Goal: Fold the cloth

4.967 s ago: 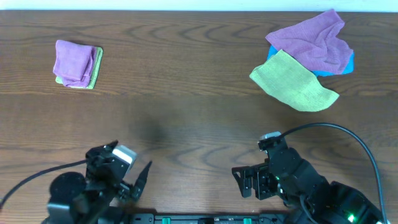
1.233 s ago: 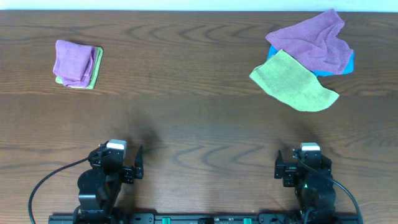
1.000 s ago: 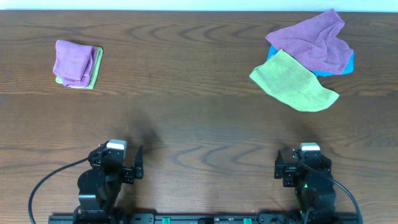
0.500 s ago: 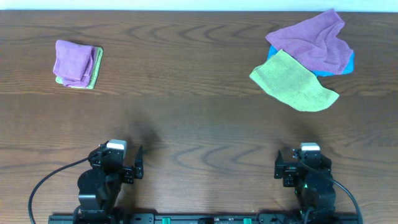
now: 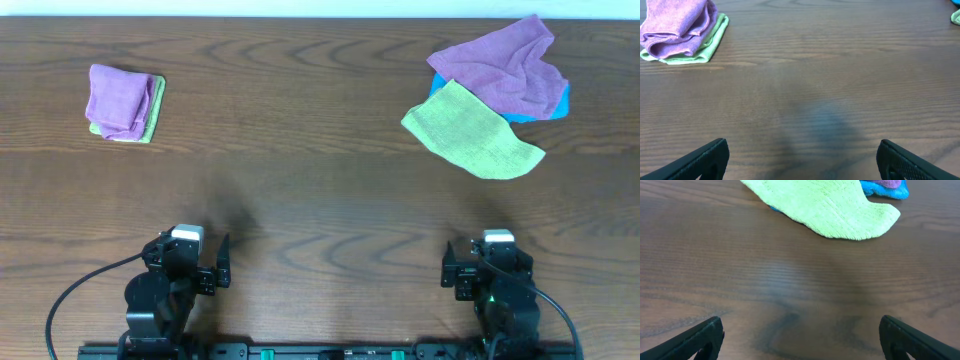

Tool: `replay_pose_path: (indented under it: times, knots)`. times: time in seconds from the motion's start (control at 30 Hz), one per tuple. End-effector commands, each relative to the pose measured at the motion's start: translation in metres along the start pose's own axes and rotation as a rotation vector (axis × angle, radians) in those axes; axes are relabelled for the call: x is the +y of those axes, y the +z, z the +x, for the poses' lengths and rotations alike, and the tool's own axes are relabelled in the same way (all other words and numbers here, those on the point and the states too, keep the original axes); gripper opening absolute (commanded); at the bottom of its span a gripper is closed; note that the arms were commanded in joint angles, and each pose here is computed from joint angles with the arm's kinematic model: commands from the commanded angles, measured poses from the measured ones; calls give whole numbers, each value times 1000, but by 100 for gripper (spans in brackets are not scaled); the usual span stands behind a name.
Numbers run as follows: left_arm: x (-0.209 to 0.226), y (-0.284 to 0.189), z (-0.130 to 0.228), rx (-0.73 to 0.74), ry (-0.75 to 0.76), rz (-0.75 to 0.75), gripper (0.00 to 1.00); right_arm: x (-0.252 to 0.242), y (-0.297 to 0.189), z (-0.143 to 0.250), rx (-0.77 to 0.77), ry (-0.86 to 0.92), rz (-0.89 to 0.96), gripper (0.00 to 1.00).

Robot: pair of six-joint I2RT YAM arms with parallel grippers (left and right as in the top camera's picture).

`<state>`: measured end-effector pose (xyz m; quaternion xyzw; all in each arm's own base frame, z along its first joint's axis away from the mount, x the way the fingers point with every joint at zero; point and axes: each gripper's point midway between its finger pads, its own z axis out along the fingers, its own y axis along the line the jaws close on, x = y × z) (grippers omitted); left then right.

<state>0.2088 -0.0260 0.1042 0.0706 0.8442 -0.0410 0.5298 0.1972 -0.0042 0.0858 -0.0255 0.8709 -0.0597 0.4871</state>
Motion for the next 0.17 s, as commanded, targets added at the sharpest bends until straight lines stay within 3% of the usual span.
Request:
replay_pose_path:
  times: [0.0, 0.13]
  knots:
    - [2, 2, 5, 8, -6, -9, 95, 0, 0, 0, -7, -5, 1, 99]
    - [2, 2, 5, 8, -6, -9, 95, 0, 0, 0, -7, -5, 1, 99]
